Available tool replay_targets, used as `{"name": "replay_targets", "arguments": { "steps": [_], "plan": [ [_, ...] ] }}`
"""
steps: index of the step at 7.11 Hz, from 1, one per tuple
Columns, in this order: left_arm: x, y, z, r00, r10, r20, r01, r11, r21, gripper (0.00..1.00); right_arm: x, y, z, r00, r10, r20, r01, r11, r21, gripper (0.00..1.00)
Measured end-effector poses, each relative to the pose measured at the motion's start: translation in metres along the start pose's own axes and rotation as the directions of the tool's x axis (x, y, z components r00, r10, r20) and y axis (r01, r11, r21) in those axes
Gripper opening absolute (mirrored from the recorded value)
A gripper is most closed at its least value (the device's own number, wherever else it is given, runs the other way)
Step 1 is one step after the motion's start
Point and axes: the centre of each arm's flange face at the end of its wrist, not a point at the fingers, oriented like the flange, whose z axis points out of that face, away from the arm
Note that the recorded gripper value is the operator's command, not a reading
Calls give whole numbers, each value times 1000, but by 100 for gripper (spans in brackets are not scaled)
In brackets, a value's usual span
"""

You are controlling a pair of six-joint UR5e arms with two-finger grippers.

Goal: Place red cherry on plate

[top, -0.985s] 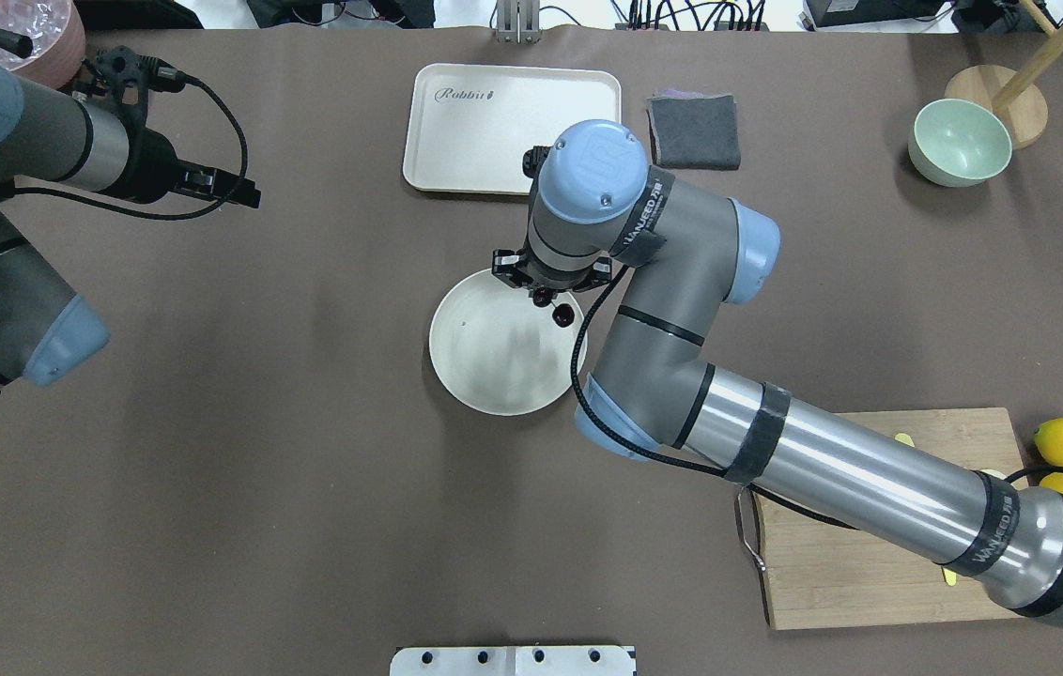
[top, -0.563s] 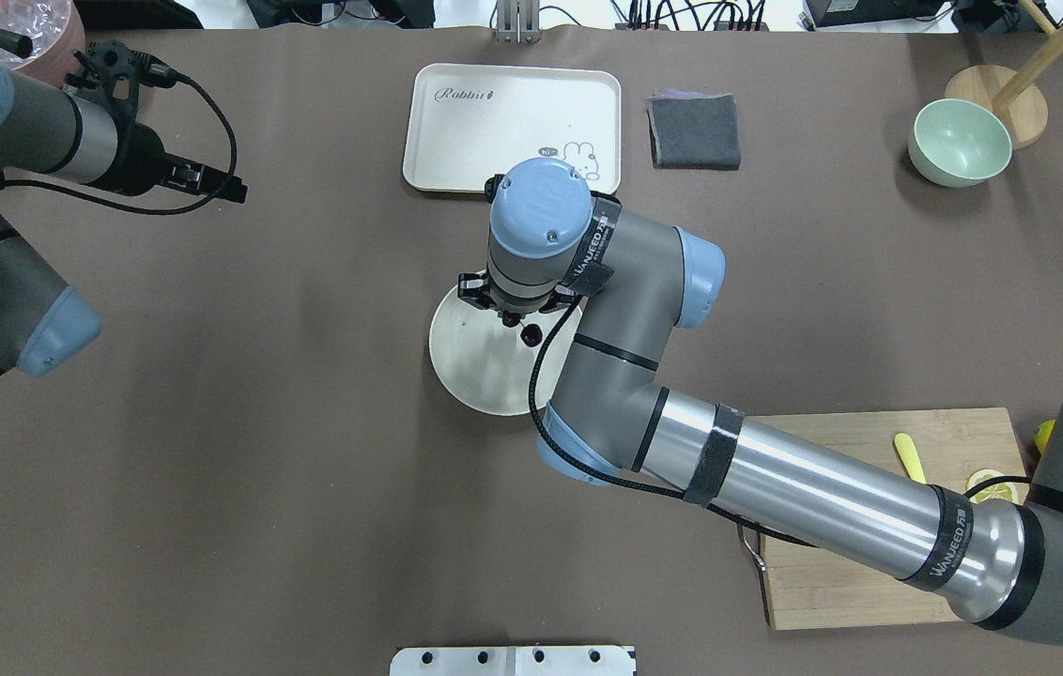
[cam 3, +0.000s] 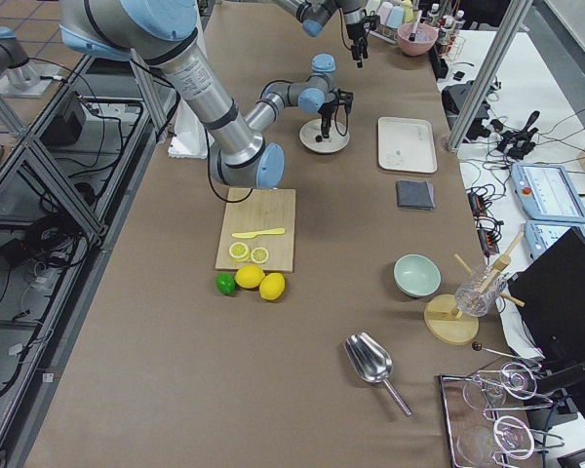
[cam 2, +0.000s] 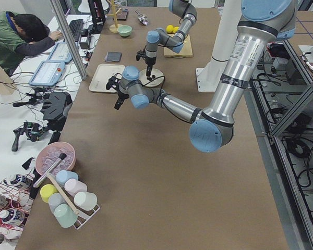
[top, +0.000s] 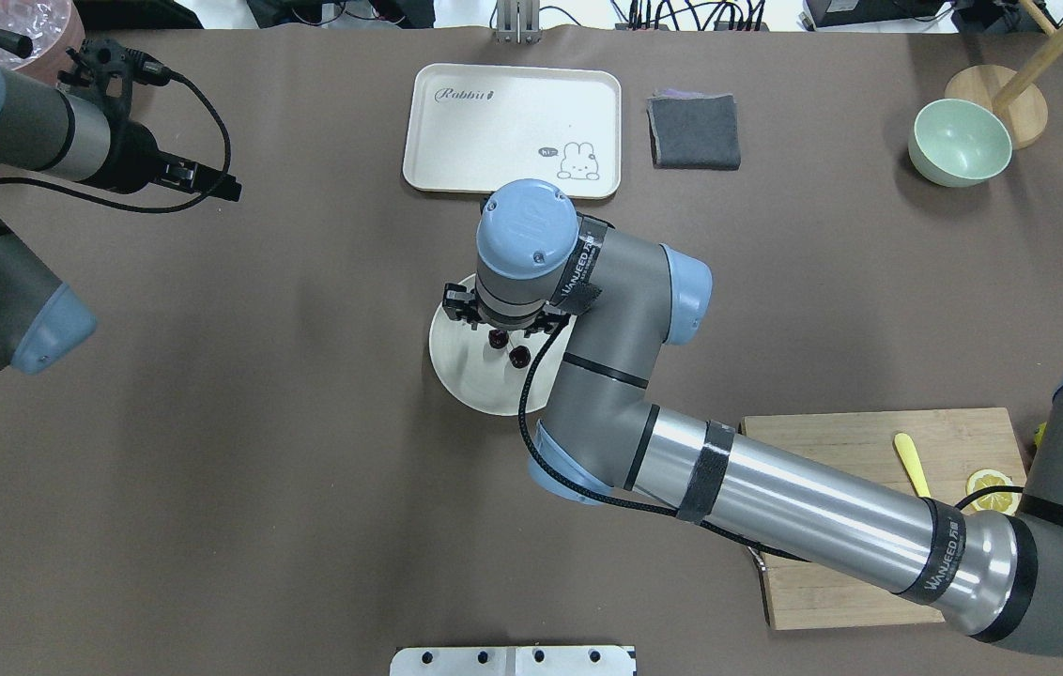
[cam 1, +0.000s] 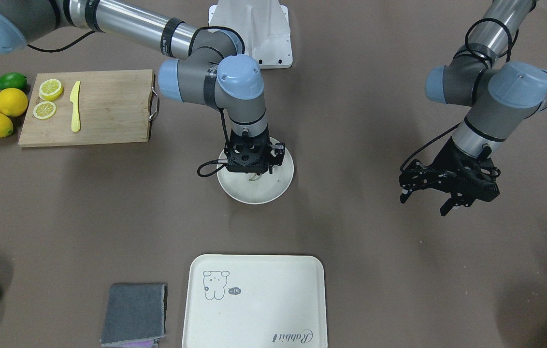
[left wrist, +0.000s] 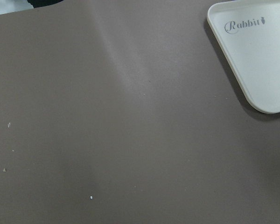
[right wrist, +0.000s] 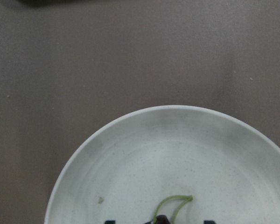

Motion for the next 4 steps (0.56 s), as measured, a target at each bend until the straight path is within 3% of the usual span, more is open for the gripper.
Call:
{"name": "replay_targets", "arguments": {
  "steps": [2,4],
  "plan": [
    [-10,10,2,1000,-6,13,6,1000,-10,98,16,-16,-43,998,57,-25,-58,998,-34,100],
    [-48,4,-15,999,-28,47,29,1000,-7,98,109,-34,-107,996,76,-40,-79,994,-74,100]
  ]
}}
